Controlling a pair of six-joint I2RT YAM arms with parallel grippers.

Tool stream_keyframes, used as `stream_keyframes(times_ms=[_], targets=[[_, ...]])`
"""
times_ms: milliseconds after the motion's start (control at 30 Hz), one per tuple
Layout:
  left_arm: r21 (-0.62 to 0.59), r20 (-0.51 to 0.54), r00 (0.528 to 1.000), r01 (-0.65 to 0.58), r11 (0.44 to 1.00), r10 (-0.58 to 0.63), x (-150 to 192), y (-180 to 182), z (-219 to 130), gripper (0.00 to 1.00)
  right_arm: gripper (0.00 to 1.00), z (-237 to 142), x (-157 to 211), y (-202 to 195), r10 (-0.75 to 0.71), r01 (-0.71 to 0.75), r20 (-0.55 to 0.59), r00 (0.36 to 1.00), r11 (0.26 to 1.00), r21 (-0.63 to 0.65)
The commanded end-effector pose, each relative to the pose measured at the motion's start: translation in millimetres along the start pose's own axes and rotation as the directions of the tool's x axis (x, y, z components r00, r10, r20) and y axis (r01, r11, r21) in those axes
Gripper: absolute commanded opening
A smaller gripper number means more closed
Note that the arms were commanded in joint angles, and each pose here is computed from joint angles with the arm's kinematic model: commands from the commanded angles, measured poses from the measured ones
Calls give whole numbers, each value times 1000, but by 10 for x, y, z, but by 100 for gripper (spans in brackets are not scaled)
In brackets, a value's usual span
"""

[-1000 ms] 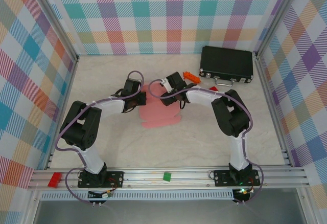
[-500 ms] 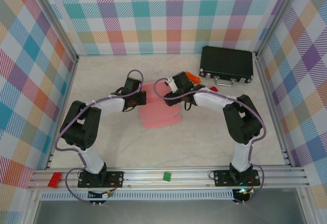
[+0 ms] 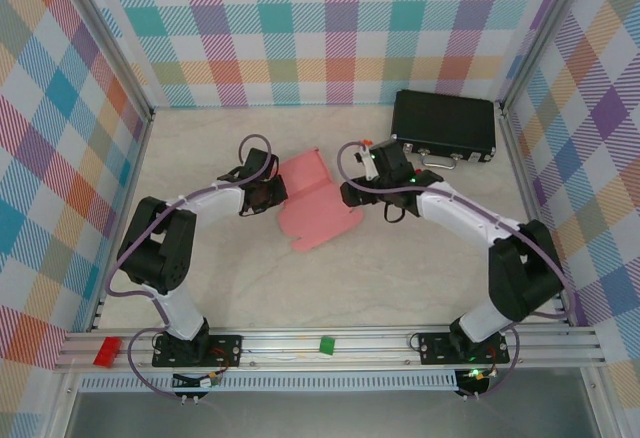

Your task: Fold the paper box

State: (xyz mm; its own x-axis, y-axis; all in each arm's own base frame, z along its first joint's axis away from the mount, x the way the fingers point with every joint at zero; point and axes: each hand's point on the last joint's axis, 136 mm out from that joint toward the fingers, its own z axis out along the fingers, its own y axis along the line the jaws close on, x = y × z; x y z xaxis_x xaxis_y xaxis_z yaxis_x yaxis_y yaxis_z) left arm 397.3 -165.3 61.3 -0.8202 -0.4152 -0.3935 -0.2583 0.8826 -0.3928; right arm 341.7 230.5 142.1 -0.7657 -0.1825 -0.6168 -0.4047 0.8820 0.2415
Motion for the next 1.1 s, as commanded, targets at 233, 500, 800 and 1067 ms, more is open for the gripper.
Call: stream_keyframes(times_ms=[233, 500, 800, 1067], targets=[[31, -67, 901, 430, 902, -428, 179, -66, -230, 0, 74, -210, 240, 327, 362, -361, -42, 931, 904, -228], [-52, -97, 781, 615, 787, -617, 319, 11, -370, 0, 67, -115, 37, 457, 480, -479, -74, 874, 829, -289], [-38, -181, 674, 723, 690, -716, 426, -118, -379, 0, 57, 75, -166, 452, 540, -544, -94, 837, 799, -257], [-55, -225, 612, 769, 637, -758, 523, -164, -351, 0, 42, 189, -260, 446, 545, -556, -117, 830, 802, -217]])
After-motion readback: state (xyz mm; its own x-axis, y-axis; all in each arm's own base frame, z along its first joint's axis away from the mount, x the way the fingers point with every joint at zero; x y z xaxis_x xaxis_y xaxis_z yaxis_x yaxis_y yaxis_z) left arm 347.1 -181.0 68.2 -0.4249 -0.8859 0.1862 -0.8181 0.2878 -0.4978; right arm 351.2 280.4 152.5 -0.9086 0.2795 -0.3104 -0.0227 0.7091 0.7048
